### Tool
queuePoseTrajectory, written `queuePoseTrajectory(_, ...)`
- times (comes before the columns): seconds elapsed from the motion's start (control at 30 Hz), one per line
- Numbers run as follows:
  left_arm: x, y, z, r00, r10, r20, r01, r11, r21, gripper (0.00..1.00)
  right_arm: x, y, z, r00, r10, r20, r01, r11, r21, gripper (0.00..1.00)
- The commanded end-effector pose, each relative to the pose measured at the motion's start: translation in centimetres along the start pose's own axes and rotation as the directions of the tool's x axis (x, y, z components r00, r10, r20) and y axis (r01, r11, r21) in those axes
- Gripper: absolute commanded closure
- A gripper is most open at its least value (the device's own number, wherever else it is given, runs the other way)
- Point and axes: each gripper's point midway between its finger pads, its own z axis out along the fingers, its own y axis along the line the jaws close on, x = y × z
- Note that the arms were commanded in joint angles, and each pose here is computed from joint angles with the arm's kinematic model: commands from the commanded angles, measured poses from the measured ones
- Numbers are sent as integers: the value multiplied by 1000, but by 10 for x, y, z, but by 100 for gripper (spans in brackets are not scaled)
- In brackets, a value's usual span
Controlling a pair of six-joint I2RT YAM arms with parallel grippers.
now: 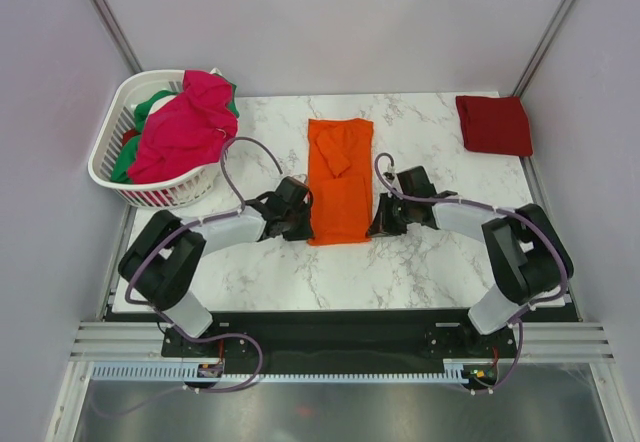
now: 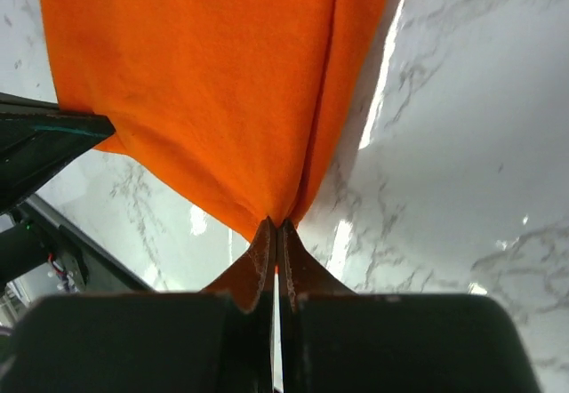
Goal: Fold and stack the t-shirts
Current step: Fold the tshirt
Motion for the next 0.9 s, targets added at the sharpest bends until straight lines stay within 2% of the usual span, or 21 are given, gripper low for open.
queuePoseTrajectory(0.0,10,-18,-35,999,-16,-35,17,1000,27,98,8,17,-26,1000,-16,21,17,1000,-22,100)
queuePoseTrajectory(0.03,18,-15,-44,998,-18,-59,18,1000,-4,98,9,17,-31,999,-25,36,25,1000,-7,100)
queuePoseTrajectory(0.2,39,-43,-87,998,0,-70,6,997,77,98,34,47,-60,995,-79,57,81,997,-20,100)
queuePoseTrajectory(0.33,41,-50,-118,997,-59,-56,65,991,115,96,41,64,-82,992,-68,102,72,997,-31,100)
queuePoseTrajectory(0.47,17,-61,-152,999,-47,18,44,988,147,92,22,83,-107,980,-75,186,83,996,-36,100)
queuePoseTrajectory(0.5,16,-58,-155,999,-36,9,35,992,124,91,15,84,-110,976,-83,201,89,996,-23,100)
queuePoseTrajectory(0.57,-5,-62,-162,998,-7,57,1,995,99,89,0,94,-115,969,-109,222,115,993,-10,100)
queuePoseTrajectory(0.87,-83,-63,-165,986,58,160,-58,998,0,88,-79,107,-122,926,-194,325,169,980,103,100)
